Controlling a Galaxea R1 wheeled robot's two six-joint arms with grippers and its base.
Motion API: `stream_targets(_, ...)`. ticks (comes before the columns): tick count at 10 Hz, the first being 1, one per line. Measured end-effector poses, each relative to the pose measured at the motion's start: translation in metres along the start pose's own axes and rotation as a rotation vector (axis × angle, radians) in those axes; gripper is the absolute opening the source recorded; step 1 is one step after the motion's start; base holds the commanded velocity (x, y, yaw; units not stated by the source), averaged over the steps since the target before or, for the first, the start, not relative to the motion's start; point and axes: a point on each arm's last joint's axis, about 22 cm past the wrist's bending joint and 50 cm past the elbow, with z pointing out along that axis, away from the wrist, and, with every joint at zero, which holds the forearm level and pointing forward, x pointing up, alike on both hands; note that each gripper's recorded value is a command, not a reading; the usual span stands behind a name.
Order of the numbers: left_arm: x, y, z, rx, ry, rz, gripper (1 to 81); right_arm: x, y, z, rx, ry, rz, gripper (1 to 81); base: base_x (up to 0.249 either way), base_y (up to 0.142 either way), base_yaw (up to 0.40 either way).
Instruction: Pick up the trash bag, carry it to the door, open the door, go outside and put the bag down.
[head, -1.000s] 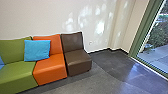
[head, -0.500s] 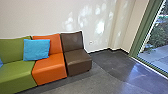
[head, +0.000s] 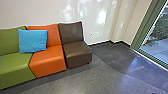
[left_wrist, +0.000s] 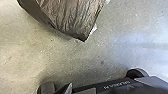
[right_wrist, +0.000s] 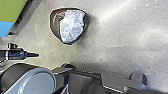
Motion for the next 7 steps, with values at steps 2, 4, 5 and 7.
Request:
stream_targets(2, 0.013, -0.009, 0.026, 0.002, -0.024, -0.013, 81.1, 0.008, 0.014, 0.019, 0.006, -0.021, 0.011, 81.1, 0.0, 0.0, 0.0)
stream_targets(4, 0.036, -0.01, 0.04, 0.007, -0.02, -0.008, 81.1, 0.015, 0.019, 0.03, 0.014, -0.023, 0.007, 81.1, 0.0, 0.0, 0.0)
stream_targets(5, 0.051, -0.015, 0.046, 0.021, -0.007, -0.006, 81.1, 0.017, 0.023, 0.035, 0.013, -0.03, 0.0, 81.1, 0.0, 0.0, 0.0)
stream_targets(7, 0.075, -0.025, 0.059, 0.053, 0.006, -0.001, 81.1, 0.021, 0.034, 0.046, 0.011, -0.02, -0.016, 81.1, 0.0, 0.0, 0.0)
